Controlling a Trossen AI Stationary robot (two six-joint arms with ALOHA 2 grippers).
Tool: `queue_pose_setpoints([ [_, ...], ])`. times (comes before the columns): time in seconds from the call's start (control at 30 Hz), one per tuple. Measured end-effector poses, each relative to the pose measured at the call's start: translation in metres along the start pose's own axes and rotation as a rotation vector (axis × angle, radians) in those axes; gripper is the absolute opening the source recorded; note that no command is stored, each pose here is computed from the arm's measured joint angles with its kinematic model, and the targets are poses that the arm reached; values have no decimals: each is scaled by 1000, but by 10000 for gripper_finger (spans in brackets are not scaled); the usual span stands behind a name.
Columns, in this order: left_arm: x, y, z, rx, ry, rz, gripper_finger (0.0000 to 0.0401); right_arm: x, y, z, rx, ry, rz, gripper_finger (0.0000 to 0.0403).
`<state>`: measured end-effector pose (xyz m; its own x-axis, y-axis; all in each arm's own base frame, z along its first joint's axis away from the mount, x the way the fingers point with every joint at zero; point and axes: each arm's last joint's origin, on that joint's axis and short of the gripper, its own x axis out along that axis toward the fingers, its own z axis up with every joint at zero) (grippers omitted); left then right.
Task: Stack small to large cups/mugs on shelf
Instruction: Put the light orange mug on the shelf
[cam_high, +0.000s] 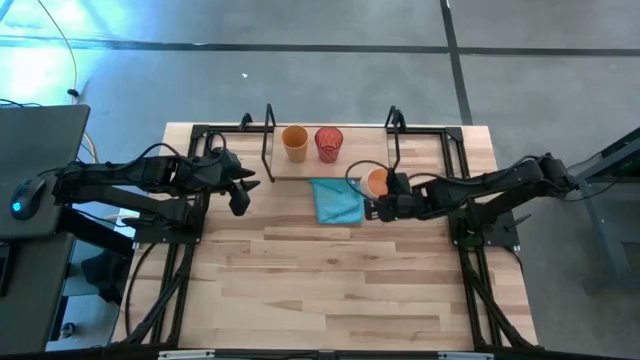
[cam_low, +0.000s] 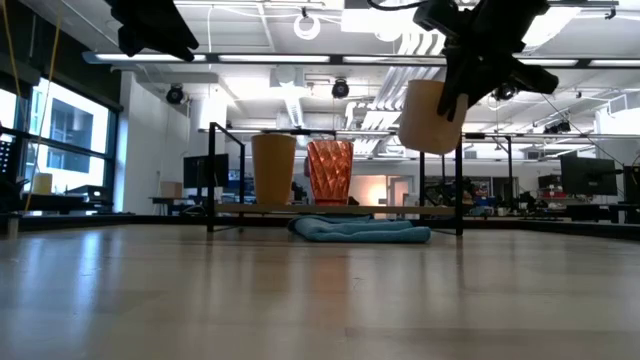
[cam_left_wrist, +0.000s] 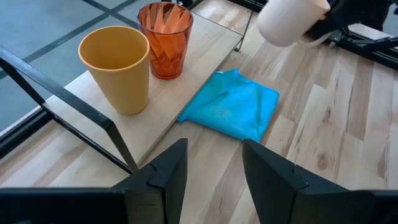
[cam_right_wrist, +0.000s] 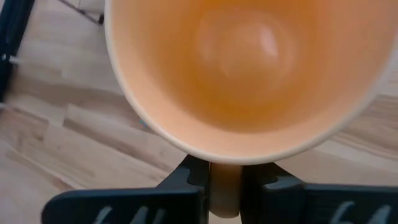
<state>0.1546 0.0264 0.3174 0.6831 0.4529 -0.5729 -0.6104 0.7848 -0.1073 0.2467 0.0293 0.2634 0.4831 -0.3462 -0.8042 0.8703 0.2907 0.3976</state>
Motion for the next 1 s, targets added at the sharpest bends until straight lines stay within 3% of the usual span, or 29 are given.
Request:
queue_pose_setpoints([
  [0.23, 0, -1, 2, 30, -14, -5, 143, 5, 2, 28, 35, 19, 0, 20],
  [0.4, 0, -1, 2, 30, -16, -4, 143, 7, 9, 48, -22, 37, -4, 20],
  [0.7, 0, -1, 2, 19, -19, -11, 143, 9, 23, 90, -125, 99, -131, 20],
  [1.0, 0, -2, 4, 10, -35, -22, 143, 25, 24, 124, -60, 138, -174, 20],
])
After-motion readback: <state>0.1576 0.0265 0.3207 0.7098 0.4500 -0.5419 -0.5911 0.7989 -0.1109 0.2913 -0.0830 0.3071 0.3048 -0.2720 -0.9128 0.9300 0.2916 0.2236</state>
